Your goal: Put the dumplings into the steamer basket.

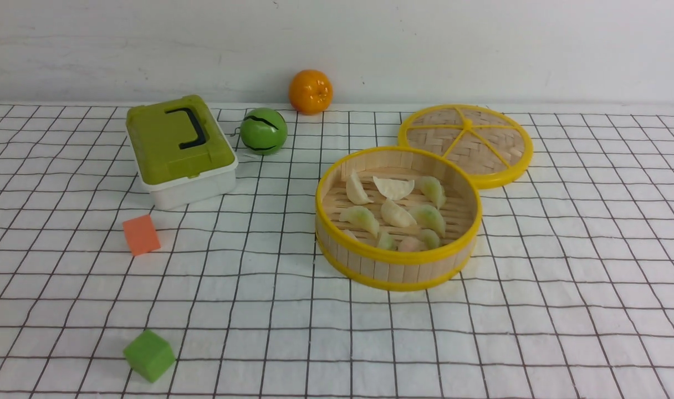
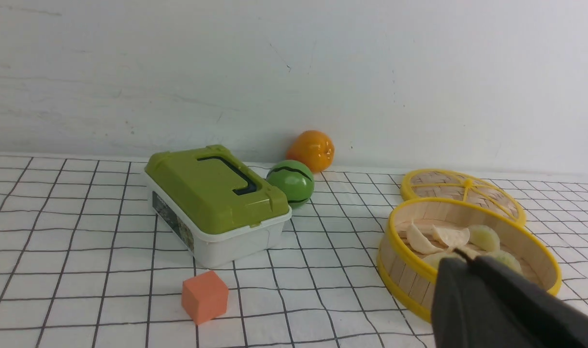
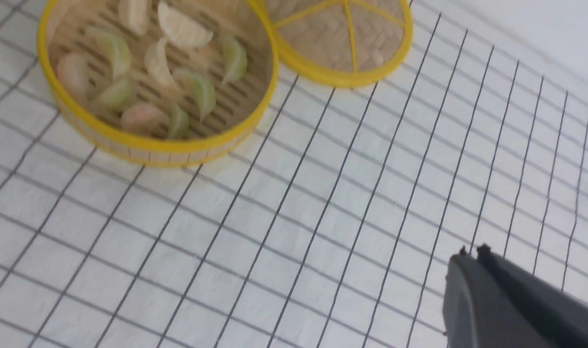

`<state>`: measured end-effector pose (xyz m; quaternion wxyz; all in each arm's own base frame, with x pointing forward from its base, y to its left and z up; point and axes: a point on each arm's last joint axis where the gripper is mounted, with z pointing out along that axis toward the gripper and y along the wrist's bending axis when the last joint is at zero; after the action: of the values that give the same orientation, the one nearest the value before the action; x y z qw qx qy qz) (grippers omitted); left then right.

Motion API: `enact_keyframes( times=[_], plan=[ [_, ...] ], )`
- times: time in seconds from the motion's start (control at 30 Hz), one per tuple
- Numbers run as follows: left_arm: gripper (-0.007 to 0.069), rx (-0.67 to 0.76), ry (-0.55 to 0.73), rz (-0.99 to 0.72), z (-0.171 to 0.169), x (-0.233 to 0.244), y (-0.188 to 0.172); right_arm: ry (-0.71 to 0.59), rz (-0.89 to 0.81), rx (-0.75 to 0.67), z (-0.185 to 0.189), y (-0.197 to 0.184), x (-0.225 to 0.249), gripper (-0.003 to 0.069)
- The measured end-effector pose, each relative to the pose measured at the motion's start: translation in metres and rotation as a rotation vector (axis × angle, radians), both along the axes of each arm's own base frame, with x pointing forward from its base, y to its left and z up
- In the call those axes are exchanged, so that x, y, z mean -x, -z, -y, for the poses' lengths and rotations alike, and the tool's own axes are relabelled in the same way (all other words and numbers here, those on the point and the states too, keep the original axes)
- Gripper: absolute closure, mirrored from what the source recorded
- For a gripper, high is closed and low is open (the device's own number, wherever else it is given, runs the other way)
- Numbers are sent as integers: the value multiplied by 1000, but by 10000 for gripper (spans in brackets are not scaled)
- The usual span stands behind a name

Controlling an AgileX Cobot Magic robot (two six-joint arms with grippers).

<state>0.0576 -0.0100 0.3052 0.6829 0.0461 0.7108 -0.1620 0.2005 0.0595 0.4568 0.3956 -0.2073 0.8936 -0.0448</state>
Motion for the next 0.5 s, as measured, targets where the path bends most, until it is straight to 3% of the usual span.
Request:
enact_keyframes(
  times=[0.3, 0.5],
  plan=[
    [638, -15, 0, -15, 1, -1, 9, -31, 412, -314, 25, 94, 88, 671],
    [638, -23, -17, -35, -1, -1, 11, -9, 523, -520, 37, 163, 129, 667]
  ],
)
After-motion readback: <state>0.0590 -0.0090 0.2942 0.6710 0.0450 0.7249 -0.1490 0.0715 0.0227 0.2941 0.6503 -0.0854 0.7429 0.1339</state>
